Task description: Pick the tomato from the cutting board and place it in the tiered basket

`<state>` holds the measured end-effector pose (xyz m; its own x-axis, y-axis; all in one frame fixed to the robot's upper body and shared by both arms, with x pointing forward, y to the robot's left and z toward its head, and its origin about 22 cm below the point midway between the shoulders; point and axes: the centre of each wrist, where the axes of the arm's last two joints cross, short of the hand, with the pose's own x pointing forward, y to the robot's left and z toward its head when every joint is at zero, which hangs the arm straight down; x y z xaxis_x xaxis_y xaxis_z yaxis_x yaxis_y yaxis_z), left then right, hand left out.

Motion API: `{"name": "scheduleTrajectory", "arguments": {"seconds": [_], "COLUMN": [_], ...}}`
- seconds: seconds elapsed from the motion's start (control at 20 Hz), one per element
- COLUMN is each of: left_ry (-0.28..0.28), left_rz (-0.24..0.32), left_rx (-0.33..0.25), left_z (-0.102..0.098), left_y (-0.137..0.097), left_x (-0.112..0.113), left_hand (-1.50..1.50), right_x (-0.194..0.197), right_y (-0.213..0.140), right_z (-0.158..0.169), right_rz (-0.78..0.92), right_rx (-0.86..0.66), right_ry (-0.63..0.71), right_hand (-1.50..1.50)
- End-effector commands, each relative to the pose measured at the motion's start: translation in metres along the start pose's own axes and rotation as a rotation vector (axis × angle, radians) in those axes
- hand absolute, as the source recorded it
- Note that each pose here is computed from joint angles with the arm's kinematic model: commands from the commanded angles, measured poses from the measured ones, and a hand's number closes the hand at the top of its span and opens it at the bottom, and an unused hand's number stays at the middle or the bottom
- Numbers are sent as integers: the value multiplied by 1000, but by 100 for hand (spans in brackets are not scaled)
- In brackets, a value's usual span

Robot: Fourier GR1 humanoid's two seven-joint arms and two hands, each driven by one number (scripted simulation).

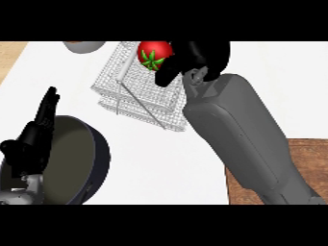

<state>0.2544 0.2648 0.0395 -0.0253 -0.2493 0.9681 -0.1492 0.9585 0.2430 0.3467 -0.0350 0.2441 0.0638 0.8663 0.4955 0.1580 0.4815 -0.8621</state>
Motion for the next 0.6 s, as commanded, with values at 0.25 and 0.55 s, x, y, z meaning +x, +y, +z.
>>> {"name": "scheduleTrajectory", "arguments": {"seconds": [0.25,0.55], "left_ry": [241,261], "left_rz": [50,51], "left_rx": [-100,-84], "left_z": [28,35], "left_y": [-40,-39], "left_x": [-46,-54], "left_hand": [0,0], "right_x": [-28,-35], "right_y": [16,17], "right_z": [-29,-30], "right_rz": [-354,-596], "right_rx": [68,-12], "right_ry": [142,103], "right_hand": [-150,-150]}}
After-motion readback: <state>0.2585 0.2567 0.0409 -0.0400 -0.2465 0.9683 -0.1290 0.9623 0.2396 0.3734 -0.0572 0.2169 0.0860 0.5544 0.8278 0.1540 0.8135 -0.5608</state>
